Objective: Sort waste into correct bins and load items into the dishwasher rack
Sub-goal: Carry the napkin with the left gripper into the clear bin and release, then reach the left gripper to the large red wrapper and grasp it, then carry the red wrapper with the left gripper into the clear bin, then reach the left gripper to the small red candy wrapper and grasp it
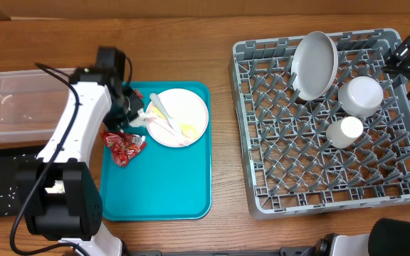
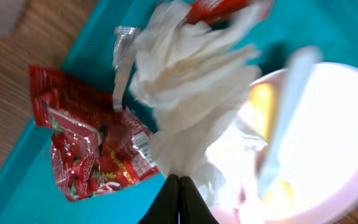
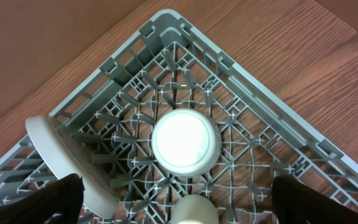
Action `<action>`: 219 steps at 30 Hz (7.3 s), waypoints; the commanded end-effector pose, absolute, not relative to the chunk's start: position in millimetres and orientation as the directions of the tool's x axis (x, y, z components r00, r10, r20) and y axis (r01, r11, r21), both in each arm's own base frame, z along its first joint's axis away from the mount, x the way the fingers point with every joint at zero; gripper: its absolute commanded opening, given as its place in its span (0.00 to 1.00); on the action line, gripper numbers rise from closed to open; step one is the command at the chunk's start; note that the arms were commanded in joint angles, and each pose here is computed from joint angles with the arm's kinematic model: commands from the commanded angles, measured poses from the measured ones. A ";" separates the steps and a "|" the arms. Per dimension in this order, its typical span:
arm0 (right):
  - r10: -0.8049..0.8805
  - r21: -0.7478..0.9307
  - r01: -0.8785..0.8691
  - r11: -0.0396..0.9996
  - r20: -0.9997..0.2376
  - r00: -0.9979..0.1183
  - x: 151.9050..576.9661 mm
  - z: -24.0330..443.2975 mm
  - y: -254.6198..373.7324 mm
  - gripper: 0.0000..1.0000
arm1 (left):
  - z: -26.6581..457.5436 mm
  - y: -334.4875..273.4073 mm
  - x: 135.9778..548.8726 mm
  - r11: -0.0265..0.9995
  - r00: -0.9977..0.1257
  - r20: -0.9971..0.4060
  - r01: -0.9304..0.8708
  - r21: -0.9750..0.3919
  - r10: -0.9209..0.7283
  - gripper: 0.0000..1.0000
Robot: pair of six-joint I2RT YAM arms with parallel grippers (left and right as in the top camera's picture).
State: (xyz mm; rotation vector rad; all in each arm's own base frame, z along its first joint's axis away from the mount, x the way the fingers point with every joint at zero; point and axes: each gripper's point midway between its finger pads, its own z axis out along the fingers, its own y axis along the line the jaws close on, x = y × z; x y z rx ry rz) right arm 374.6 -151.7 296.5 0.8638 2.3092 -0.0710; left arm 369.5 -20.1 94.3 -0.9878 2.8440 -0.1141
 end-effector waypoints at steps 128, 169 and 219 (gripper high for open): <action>0.553 0.171 0.598 0.783 -0.632 -0.543 374.4 309.4 -152.4 1.00 | 144.3 6.6 376.4 0.535 -0.538 -0.030 -0.828 -0.170 -0.843 0.04; 0.553 0.171 0.598 0.783 -0.632 -0.543 374.3 309.4 -152.4 1.00 | 196.7 38.2 409.4 0.669 -0.640 -0.196 -0.707 -0.231 -0.743 1.00; 0.553 0.171 0.598 0.783 -0.632 -0.543 374.3 309.4 -152.4 1.00 | 30.4 13.4 451.4 0.868 -0.872 -0.003 0.486 0.101 0.489 0.78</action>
